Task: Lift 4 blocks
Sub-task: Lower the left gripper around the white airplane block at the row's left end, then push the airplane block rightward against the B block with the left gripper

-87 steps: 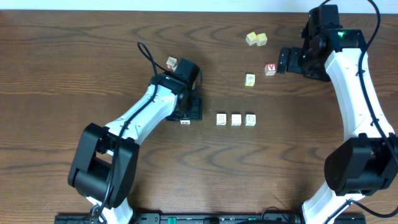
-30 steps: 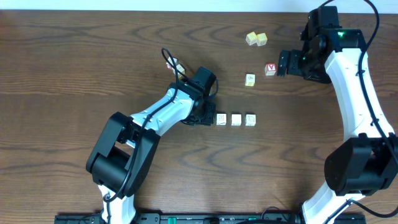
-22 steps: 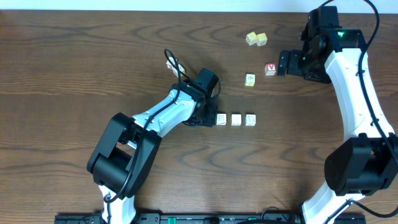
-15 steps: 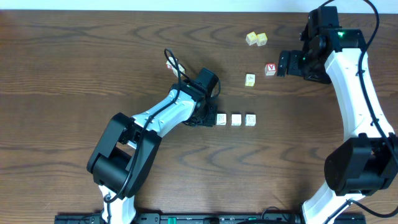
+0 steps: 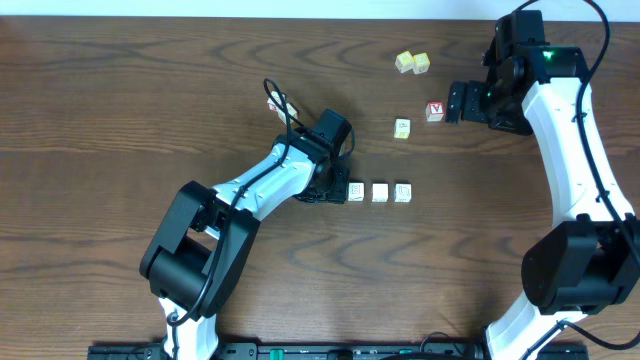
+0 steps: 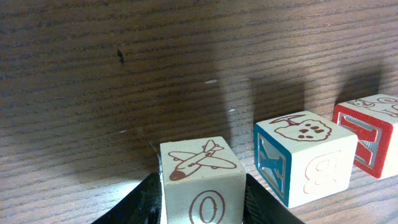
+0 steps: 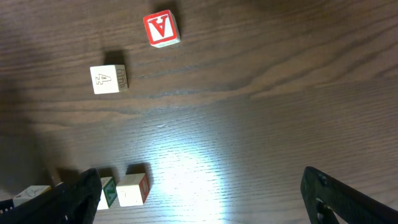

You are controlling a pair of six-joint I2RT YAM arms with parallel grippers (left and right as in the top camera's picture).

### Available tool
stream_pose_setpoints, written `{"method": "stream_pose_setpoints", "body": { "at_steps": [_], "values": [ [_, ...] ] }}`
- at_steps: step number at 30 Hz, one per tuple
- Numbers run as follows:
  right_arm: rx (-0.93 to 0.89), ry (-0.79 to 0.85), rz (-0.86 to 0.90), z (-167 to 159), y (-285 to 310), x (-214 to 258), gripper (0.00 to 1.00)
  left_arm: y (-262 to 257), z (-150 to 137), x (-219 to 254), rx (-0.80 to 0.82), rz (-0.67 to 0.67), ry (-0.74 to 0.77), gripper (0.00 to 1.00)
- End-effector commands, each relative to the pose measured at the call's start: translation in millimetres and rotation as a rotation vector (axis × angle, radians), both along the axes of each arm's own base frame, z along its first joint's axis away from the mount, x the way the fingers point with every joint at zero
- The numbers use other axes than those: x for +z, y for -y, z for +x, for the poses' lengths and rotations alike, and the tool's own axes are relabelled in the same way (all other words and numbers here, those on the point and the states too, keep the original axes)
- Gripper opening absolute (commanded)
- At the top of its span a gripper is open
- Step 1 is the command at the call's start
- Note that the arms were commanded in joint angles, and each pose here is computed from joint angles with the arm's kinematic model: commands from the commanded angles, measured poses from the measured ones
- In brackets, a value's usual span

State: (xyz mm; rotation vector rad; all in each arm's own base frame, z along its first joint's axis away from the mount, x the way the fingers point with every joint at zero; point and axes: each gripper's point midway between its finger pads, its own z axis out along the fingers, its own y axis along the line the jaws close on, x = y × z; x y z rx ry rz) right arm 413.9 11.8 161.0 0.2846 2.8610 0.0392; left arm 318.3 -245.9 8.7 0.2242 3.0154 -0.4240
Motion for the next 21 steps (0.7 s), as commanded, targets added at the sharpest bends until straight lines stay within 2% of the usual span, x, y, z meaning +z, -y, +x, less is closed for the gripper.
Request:
{"method": "stream_pose_setpoints", "body": {
  "at_steps": [1, 13, 15, 21],
  "values": [
    [0.012, -0.003, -0.005, -3.0, -0.7, 0.9, 0.99, -0.9, 0.1, 2.6, 0.005, 0.007, 0.010, 0.40],
    [0.011, -0.003, -0.005, -3.0, -0.5, 0.9, 0.99, 2.6, 3.3, 3.9, 0.067, -0.016, 0.003, 0.39],
    [0.012, -0.003, -0.005, -3.0, -0.5, 0.9, 0.99, 2.6, 3.2, 3.9, 0.068, -0.015, 0.002, 0.33],
    [0.012, -0.003, -0.005, -3.0, -0.5, 0.9, 0.99, 2.6, 3.2, 3.9, 0.079, -0.016, -0.001, 0.33]
  ]
}}
